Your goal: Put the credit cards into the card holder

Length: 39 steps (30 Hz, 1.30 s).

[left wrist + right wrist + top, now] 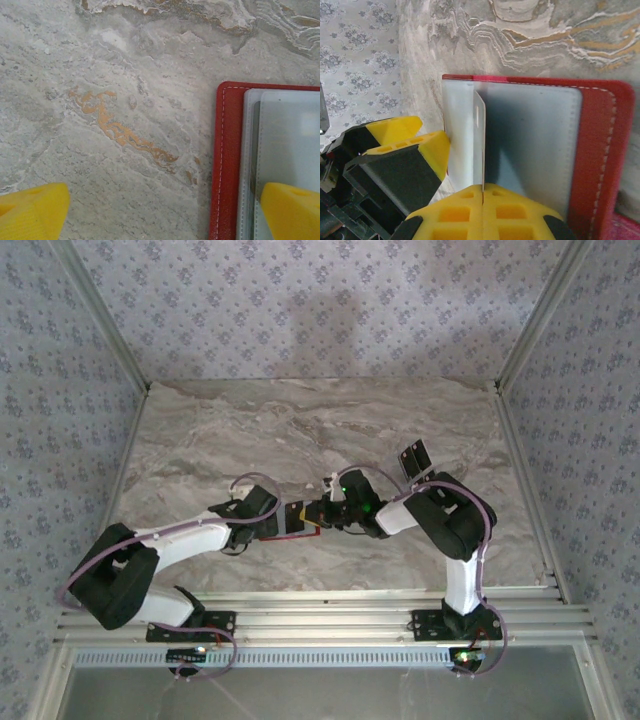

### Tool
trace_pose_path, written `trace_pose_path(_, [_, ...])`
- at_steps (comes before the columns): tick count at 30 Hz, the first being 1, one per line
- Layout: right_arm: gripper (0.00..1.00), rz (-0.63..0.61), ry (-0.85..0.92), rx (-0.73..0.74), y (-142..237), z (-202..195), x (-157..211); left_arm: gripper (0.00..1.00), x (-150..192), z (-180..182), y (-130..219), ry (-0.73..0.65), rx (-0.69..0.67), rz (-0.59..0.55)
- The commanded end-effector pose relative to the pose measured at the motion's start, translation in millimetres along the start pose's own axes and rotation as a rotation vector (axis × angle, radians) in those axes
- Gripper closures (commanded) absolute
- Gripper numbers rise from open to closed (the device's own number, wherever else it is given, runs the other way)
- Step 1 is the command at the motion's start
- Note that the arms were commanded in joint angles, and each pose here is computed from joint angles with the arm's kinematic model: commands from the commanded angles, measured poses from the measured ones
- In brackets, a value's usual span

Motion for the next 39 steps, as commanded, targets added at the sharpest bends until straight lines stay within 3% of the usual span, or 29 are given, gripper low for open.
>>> trace_pose_path(1, [1.00,0.033,-0.029,-0.017,-2.8,-7.7,6.3,0.01,23.7,15.1,-6.3,-0.047,-0.072,0.085])
trace_pose_path(22, [1.00,0.069,-0.054,-0.065,-8.1,-8.7,5.2,0.01,25.0,17.5,-6.1,-0.037,-0.081,0.084])
trace_pose_path(39, [1.00,0.030,-0.072,-0.049,-8.8,-13.2,-7.4,0.01,25.2,17.2,-6.0,-0.040,-0.082,0.088])
Point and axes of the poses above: each hand's point on the last joint's axis, 136 mm out from that joint toward the fingers, its own y axis back along the fingers, its own z axis along the line the jaws close on, x = y × z, the point moved 2 cm from there along y, back along the fingers, and after that the axes turned 9 degrees about -y, right-handed, at the moved point
